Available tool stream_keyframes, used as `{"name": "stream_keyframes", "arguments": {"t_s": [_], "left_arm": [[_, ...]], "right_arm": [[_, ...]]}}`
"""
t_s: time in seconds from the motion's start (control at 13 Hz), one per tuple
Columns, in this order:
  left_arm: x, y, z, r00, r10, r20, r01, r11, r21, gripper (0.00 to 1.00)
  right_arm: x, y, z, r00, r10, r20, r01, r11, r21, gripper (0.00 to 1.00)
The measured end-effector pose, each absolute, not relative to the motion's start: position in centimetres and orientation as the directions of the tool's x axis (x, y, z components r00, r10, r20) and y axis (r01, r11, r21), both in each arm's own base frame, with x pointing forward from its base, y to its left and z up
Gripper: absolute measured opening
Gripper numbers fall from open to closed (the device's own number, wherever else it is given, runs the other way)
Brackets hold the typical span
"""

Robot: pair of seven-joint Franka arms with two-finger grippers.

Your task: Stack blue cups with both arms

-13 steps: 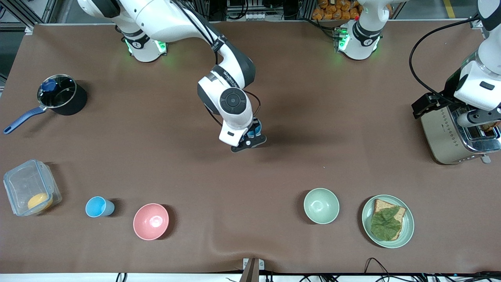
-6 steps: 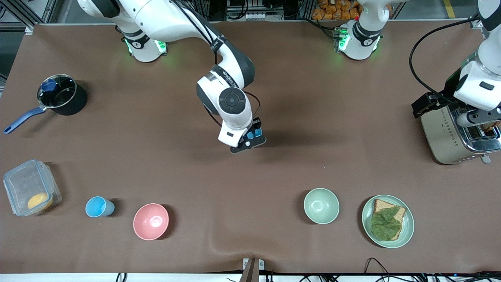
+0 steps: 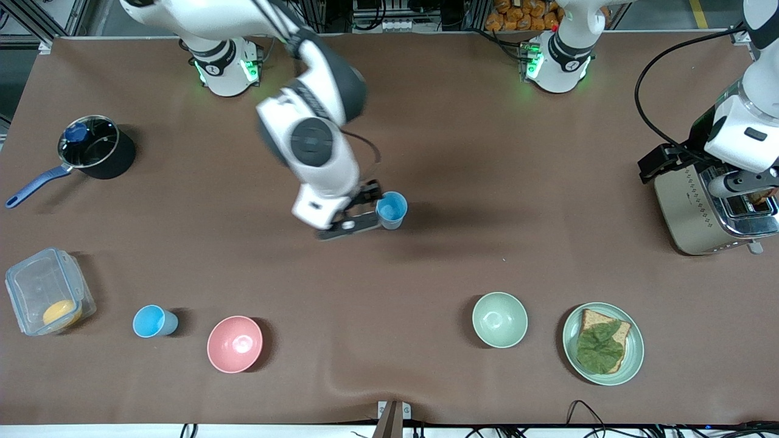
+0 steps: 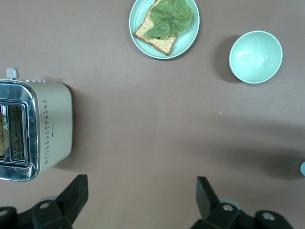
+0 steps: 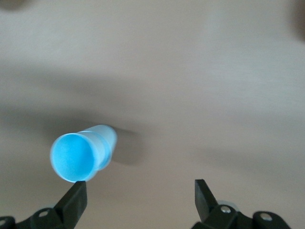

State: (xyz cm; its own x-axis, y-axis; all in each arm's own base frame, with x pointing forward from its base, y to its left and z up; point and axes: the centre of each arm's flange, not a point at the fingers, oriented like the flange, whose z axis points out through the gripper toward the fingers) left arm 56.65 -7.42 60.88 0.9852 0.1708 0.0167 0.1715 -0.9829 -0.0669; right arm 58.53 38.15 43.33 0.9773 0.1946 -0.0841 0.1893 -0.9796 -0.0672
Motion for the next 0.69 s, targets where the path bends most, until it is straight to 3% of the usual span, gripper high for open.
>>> {"name": "stream_keyframes", "arguments": {"t_s": [0.38,0.69], "left_arm": [[56.7,-7.5,60.8,0.985,0.170,0.016,0.171,-0.983,-0.067,1.00],[56.7,-7.5,60.9,0.985,0.169,0.017,0.170,-0.983,-0.066,1.00]], "right_arm": [[62.9,20.0,50.2,0.980,0.161,-0.115,0.154,-0.986,-0.069,1.00],[60.6,9.4,56.1,0.987,0.136,-0.085,0.130,-0.989,-0.077,1.00]]}}
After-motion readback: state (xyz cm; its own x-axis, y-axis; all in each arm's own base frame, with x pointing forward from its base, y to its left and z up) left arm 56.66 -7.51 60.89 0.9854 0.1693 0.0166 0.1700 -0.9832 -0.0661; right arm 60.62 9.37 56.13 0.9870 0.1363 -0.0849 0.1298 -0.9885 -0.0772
